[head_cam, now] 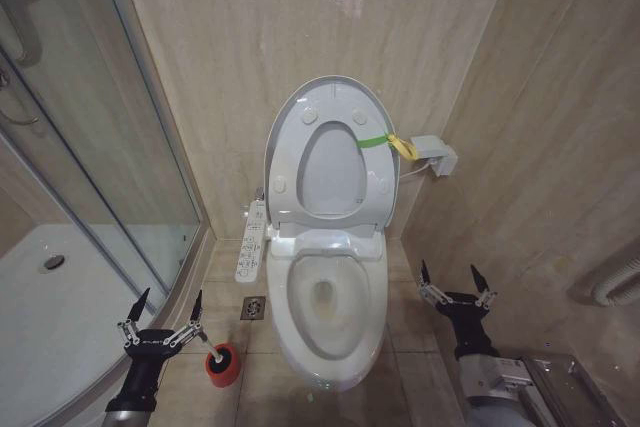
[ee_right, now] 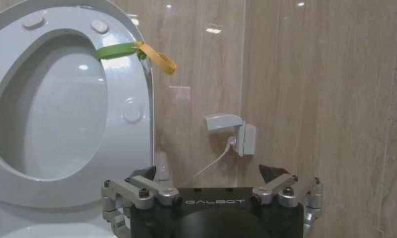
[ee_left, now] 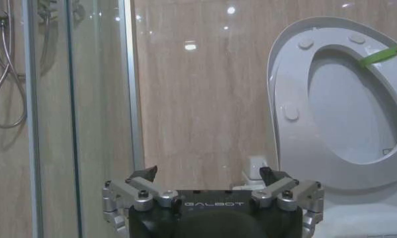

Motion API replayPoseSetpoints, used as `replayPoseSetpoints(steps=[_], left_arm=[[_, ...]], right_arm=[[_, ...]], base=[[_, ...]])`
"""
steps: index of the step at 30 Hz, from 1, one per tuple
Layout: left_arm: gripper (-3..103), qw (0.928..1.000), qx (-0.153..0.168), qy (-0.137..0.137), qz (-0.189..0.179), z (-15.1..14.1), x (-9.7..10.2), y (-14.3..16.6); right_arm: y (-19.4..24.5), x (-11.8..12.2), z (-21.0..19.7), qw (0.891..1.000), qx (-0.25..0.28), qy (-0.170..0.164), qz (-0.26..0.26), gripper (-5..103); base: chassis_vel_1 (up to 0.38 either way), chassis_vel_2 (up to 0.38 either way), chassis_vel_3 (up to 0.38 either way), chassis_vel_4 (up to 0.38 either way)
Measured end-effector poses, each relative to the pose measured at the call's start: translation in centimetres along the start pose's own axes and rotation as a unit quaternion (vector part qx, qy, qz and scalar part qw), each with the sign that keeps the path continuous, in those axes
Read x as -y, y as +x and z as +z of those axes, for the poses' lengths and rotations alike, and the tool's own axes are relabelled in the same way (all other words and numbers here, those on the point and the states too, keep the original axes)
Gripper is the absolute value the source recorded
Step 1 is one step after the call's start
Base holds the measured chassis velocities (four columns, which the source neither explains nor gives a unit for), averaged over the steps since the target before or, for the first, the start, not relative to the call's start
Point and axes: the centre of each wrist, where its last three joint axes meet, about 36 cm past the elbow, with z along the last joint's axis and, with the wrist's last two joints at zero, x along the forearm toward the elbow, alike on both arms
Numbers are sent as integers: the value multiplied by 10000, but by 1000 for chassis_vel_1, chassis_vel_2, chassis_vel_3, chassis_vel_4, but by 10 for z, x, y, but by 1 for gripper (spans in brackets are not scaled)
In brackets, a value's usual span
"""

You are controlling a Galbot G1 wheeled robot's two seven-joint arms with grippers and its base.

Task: Open the toilet lid, clean the toilet bowl with a toilet brush, close the toilet lid, and flush.

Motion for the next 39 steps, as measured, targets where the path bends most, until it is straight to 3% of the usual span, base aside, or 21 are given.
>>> replayPoseSetpoints(steps=[24, 28, 31, 39], left_arm=[[100, 10000, 0, 0, 0, 0, 0, 0], [100, 10000, 0, 0, 0, 0, 0, 0], [100, 10000, 0, 0, -1, 0, 0, 0], [100, 10000, -1, -1, -1, 0, 0, 0]], right_arm=[[0, 0, 0, 10000, 0, 1, 0, 100], [5, 8, 5, 9996, -21, 281, -16, 100], [20, 30, 21, 9955, -166, 927, -60, 100], [12, 41, 26, 9947, 46, 1029, -64, 100]], base=[[0, 0, 0, 0], [0, 0, 0, 0], [0, 0, 0, 0], [0, 0, 0, 0]])
